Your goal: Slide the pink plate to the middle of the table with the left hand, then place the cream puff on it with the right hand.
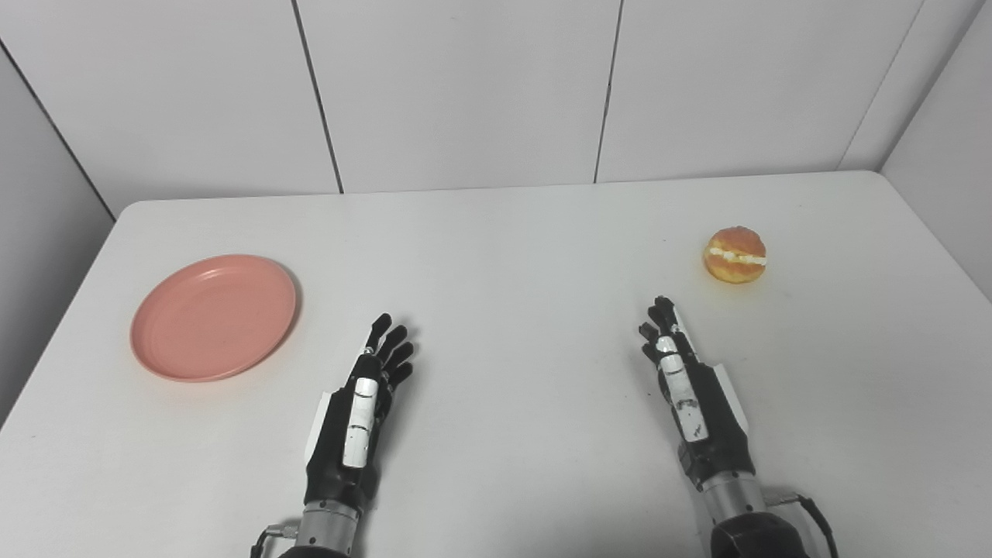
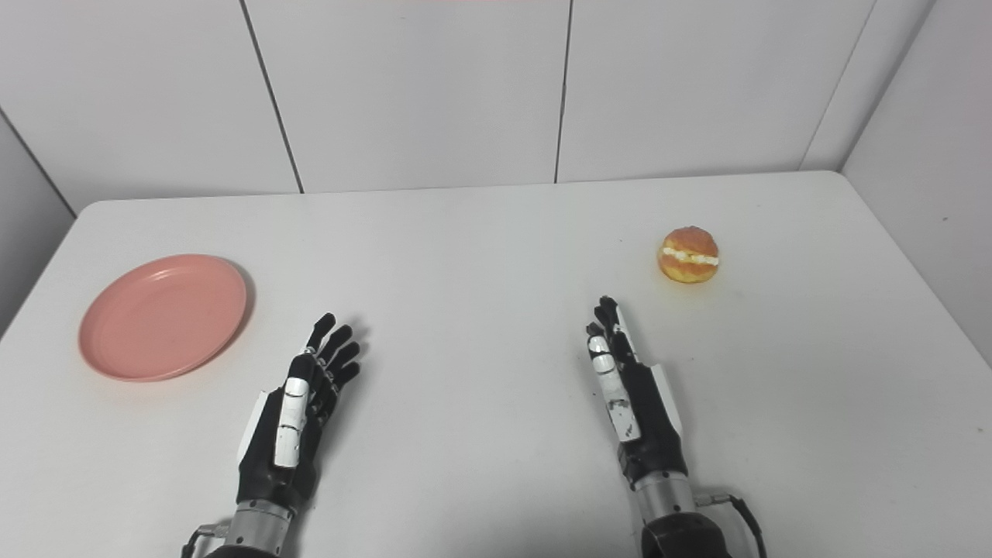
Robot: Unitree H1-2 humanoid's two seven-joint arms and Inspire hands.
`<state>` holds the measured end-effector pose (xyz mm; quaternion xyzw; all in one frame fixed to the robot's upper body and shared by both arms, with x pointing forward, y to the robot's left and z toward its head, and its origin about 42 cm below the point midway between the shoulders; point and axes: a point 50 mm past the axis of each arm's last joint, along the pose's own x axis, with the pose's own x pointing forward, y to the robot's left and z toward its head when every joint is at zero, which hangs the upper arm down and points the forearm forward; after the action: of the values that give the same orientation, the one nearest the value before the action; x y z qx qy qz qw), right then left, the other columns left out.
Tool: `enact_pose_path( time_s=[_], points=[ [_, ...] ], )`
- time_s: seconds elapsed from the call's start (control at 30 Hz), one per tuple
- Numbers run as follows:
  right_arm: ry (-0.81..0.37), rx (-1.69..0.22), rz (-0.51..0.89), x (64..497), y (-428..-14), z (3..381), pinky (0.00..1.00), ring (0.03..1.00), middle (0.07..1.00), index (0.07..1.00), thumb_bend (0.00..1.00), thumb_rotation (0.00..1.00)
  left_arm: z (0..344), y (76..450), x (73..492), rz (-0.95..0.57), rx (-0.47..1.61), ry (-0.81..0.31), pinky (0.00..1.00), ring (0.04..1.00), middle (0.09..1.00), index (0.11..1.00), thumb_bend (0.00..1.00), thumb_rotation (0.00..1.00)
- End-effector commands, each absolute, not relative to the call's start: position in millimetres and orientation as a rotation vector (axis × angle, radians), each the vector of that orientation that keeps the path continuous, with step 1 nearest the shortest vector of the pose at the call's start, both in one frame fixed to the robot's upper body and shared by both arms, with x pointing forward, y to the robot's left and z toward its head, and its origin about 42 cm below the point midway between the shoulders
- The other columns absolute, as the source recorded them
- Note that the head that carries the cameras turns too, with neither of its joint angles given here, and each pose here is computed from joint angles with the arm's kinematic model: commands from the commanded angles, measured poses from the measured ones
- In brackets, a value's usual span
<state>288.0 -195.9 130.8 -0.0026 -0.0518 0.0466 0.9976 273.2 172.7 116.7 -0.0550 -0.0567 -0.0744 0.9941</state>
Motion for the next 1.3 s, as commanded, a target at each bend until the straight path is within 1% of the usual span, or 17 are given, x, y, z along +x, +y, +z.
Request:
enact_pose_path(
  time_s=[0.0, 0.2, 0.4, 0.57, 0.8, 0.97, 1.1, 1.27],
  points=[
    [-0.100, 0.001, 0.124, 286.3, -190.3, 129.6, 0.97, 0.965, 0.987, 0.994, 0.50, 0.99, 103.1, 174.3, 269.6, -0.143, -0.101, -0.078, 0.92, 0.925, 0.942, 0.933, 0.60, 0.98],
    [-0.103, 0.001, 0.122, 286.2, -190.0, 130.1, 0.96, 0.959, 0.982, 0.988, 0.46, 1.00, 103.6, 173.8, 269.1, -0.147, -0.085, -0.079, 0.91, 0.919, 0.934, 0.924, 0.59, 0.98],
    [-0.104, -0.004, 0.125, 285.9, -190.5, 131.1, 0.96, 0.962, 0.986, 0.991, 0.45, 1.00, 104.7, 172.5, 269.0, -0.148, -0.084, -0.079, 0.91, 0.916, 0.931, 0.923, 0.57, 0.97],
    [-0.110, -0.004, 0.126, 285.8, -191.4, 131.0, 0.95, 0.958, 0.983, 0.991, 0.43, 1.00, 103.2, 171.3, 268.9, -0.146, -0.080, -0.077, 0.91, 0.918, 0.931, 0.924, 0.50, 0.99],
    [-0.104, -0.009, 0.131, 285.5, -191.9, 131.1, 0.97, 0.964, 0.985, 0.991, 0.43, 1.00, 103.6, 170.7, 268.7, -0.141, -0.070, -0.073, 0.91, 0.913, 0.925, 0.921, 0.45, 1.00],
    [-0.111, -0.007, 0.131, 284.7, -193.4, 129.6, 0.96, 0.961, 0.984, 0.989, 0.41, 1.00, 101.4, 168.8, 267.6, -0.140, -0.072, -0.069, 0.91, 0.913, 0.927, 0.922, 0.45, 1.00],
    [-0.115, -0.018, 0.126, 282.4, -202.0, 125.1, 0.94, 0.952, 0.977, 0.984, 0.41, 1.00, 96.5, 158.8, 265.3, -0.145, -0.070, -0.068, 0.90, 0.917, 0.931, 0.927, 0.44, 1.00],
    [-0.108, 0.001, 0.136, 280.6, -216.4, 115.4, 0.97, 0.966, 0.987, 0.994, 0.38, 1.00, 87.5, 142.8, 263.4, -0.152, -0.061, -0.050, 0.90, 0.916, 0.931, 0.927, 0.46, 1.00]
  ],
)
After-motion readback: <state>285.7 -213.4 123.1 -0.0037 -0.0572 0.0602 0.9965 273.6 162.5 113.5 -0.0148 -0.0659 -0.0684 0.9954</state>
